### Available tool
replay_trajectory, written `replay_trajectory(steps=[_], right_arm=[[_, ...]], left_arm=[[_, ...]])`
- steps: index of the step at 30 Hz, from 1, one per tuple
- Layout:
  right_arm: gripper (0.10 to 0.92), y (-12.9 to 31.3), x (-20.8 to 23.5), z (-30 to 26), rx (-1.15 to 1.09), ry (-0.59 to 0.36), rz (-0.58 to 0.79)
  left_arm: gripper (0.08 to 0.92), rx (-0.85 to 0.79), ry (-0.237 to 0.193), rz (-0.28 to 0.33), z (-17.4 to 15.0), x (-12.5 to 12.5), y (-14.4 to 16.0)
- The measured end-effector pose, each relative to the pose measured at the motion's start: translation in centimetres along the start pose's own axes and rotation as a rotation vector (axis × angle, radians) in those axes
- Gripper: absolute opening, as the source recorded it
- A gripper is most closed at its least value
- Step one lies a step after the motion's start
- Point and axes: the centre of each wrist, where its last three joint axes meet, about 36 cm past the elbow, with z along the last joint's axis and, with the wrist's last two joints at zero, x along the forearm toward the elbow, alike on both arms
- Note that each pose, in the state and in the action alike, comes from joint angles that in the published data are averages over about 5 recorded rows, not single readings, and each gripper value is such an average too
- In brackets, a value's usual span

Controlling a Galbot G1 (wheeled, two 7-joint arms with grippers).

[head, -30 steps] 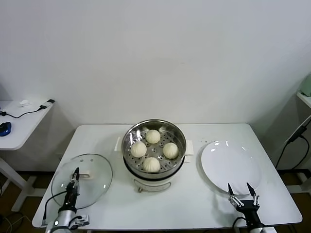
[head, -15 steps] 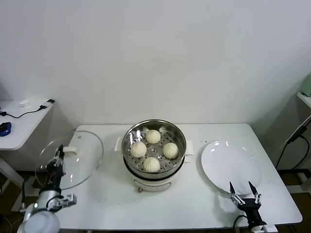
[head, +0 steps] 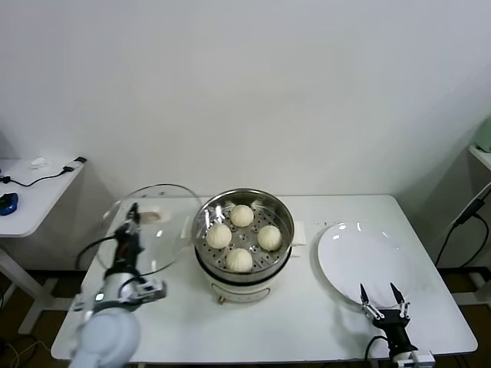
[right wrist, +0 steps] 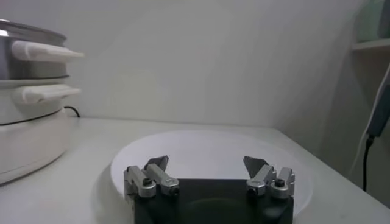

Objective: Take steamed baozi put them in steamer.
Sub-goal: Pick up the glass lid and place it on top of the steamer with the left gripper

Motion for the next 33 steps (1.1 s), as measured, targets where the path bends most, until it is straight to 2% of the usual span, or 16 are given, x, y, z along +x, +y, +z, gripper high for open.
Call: replay_trajectory(steps=[9, 17, 25, 33], right_arm=[[0.823, 0.1, -0.2, -0.2, 0.005, -0.005, -0.001], [0.823, 0.2, -0.2, -0.1, 0.000, -0.011, 0.001], [0.823, 0.0, 0.0, 0.2, -0.008, -0.016, 0.008], [0.823, 0.2, 0.1, 0.4, -0.018, -0.024, 0.006]], left_arm=[[0.140, 0.041, -0.043, 0.021, -8.8, 0.8, 0.1], [0.140, 0.065, -0.083, 0.012, -15.1, 1.4, 0.0], [0.140, 0.076, -0.107, 0.022, -19.5, 1.6, -0.7], [0.140, 0.059, -0.109, 0.037, -21.8, 1.5, -2.0]])
